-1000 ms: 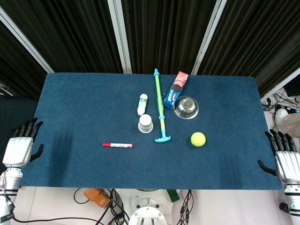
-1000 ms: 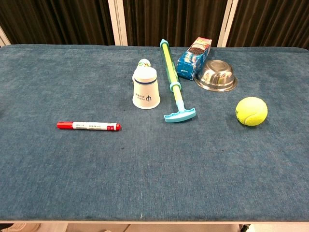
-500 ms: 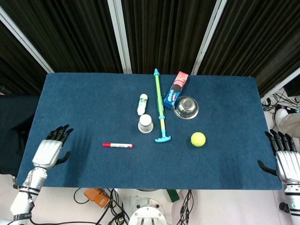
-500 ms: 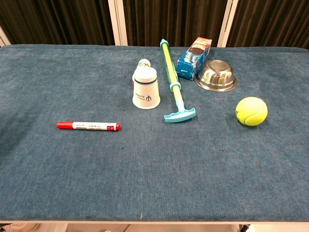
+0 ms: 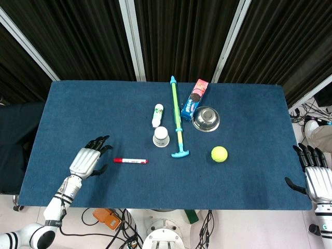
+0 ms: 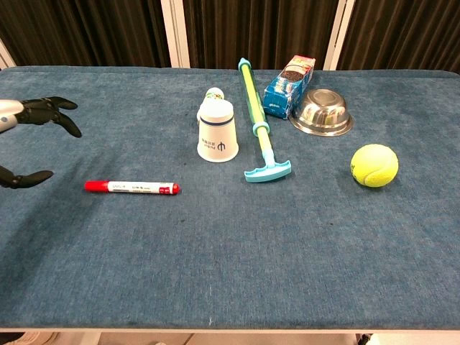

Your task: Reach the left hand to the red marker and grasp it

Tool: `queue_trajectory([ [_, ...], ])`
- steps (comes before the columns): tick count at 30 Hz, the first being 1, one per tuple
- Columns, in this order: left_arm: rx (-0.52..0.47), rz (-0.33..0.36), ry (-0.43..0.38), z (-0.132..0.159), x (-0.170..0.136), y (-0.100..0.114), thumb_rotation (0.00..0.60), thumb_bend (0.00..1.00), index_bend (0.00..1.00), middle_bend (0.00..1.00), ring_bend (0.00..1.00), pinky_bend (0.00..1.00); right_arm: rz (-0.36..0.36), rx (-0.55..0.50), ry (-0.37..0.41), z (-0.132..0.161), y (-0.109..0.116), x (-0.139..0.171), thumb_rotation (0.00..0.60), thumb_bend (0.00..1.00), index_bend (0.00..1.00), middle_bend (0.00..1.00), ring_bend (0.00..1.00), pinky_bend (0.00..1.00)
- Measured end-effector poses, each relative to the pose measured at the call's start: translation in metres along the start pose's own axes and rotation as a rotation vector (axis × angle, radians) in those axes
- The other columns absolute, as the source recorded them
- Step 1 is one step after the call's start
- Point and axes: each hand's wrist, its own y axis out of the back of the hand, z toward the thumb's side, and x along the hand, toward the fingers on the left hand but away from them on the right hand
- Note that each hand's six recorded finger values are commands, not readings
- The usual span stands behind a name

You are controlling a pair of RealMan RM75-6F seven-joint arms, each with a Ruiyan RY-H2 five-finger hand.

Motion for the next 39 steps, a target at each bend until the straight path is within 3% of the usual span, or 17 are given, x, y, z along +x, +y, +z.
queue_trajectory([
  [16,-0.074,-0.033,-0.014,0.011,0.024,-0.026,0.6,0.27,0.33,0.0,0.0,0.15,0.003,0.005,0.001,0.001,-0.001,0.0,0.6,0.33,0.14,0.1,0.08,0.06],
  [39,-0.057,-0.091,-0.065,0.039,0.056,-0.051,0.6,0.31,0.4,0.0,0.0,0.15,0.007,0.003,0.002,0.001,-0.001,-0.002,0.6,0.33,0.14,0.1,0.08,0.06],
])
